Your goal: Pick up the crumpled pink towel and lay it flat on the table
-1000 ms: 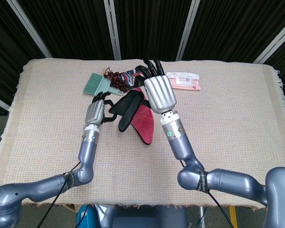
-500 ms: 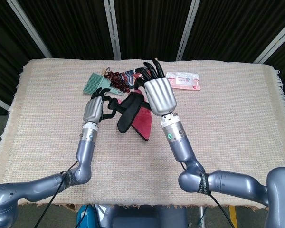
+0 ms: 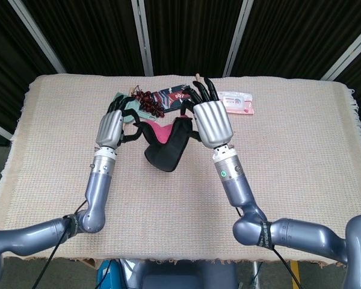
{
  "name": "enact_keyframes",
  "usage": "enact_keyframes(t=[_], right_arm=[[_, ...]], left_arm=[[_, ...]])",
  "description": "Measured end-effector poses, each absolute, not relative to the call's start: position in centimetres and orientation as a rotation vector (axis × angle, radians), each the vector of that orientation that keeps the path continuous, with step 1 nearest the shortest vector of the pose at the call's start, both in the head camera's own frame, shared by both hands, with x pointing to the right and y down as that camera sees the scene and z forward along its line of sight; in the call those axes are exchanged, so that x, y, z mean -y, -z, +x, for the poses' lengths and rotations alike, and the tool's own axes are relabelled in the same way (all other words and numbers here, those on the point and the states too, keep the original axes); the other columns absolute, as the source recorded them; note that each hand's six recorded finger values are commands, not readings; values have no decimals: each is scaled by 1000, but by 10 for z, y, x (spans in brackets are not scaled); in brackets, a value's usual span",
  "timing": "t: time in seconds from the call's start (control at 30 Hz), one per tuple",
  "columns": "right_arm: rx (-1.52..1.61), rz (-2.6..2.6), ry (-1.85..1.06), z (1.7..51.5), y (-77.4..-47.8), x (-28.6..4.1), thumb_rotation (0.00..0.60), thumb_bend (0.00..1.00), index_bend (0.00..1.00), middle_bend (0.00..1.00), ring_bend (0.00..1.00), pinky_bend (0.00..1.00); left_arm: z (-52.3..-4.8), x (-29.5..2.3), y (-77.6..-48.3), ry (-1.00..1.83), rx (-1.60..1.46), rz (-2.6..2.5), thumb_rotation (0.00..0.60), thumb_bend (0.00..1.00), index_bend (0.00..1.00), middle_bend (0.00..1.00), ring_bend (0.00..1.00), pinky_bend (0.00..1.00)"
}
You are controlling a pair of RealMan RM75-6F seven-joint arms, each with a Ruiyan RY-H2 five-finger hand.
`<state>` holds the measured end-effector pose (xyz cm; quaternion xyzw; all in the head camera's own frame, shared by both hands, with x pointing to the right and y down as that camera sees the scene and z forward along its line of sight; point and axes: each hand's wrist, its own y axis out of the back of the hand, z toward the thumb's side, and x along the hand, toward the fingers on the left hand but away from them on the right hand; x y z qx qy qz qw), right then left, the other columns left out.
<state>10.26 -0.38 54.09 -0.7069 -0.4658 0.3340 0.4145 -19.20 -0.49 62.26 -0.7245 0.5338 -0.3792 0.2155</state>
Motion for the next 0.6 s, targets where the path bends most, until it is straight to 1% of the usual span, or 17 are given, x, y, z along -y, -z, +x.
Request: enact_keyframes(t=[0.17, 0.27, 0.4, 0.6], right_arm=[[1166, -1779, -868, 113, -549, 0, 600, 475, 611, 287, 131, 0], [1167, -1777, -885, 119, -553, 1, 600, 475, 611, 287, 131, 0], [1179, -1773, -910, 127, -561, 5, 600, 475, 611, 287, 131, 0], [1204, -1743, -935, 134, -570, 23, 600, 476, 611, 287, 131, 0]], left_arm=[[-189, 19, -593, 987, -1479, -1989, 600, 484, 618, 145, 0, 0], [-187, 25, -582, 981, -1459, -1967, 600, 484, 620, 145, 0, 0], [-181, 31, -578, 995, -1434, -1943, 600, 485, 620, 145, 0, 0], [-171, 42, -588, 1023, -1416, -1920, 600, 484, 620, 148, 0, 0]])
